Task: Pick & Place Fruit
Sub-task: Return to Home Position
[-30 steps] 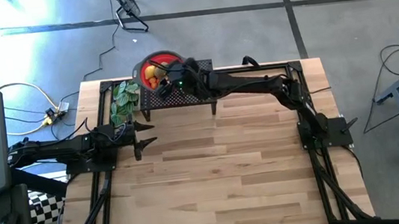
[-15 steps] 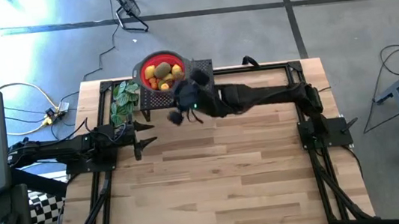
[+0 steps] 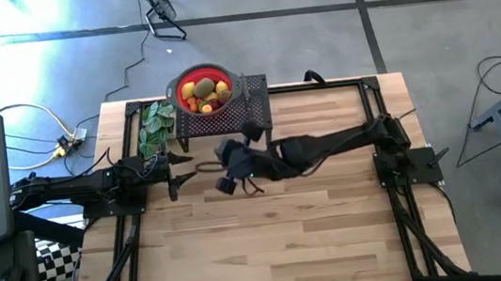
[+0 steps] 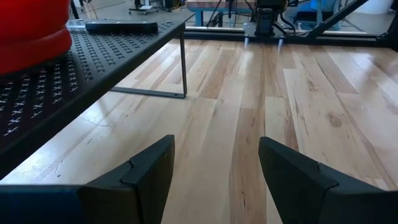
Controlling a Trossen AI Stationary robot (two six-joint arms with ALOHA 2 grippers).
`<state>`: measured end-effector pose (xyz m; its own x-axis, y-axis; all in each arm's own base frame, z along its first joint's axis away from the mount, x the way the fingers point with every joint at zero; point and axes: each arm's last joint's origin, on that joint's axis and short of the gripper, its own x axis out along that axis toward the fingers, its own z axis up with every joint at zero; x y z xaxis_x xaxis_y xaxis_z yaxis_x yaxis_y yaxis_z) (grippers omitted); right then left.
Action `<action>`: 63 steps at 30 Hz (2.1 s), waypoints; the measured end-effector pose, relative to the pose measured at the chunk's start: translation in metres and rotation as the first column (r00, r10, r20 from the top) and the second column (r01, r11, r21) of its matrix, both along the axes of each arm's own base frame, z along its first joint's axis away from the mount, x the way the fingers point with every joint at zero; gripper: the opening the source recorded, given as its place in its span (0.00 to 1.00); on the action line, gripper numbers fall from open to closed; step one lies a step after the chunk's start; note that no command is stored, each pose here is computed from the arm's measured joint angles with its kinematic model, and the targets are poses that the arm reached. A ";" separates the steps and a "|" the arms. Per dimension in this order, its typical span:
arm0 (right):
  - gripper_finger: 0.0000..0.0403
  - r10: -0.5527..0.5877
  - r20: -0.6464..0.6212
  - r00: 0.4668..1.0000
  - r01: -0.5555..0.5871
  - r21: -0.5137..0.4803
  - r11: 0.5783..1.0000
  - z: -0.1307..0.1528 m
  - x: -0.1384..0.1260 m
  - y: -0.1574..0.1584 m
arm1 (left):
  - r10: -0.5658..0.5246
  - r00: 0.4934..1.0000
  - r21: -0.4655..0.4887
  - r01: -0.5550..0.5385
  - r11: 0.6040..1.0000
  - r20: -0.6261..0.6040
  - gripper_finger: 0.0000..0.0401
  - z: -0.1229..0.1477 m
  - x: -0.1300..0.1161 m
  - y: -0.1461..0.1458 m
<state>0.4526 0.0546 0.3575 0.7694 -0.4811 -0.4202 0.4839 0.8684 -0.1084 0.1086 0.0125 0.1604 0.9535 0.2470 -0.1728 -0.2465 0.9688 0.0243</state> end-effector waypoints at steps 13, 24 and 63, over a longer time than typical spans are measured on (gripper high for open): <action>0.01 0.183 0.083 0.980 -0.187 0.043 0.981 -0.060 -0.011 0.007 | 0.000 1.000 -0.005 0.000 1.000 -0.003 0.57 0.000 0.000 0.000; 0.01 0.268 0.259 0.928 -0.284 0.023 0.959 -0.067 -0.106 -0.012 | 0.036 0.999 0.002 -0.036 0.999 0.006 0.57 0.000 0.000 0.001; 0.01 0.234 0.539 0.810 -0.294 0.028 0.955 -0.135 -0.314 -0.066 | 0.212 0.977 -0.064 -0.210 0.976 0.034 0.57 0.003 -0.002 0.005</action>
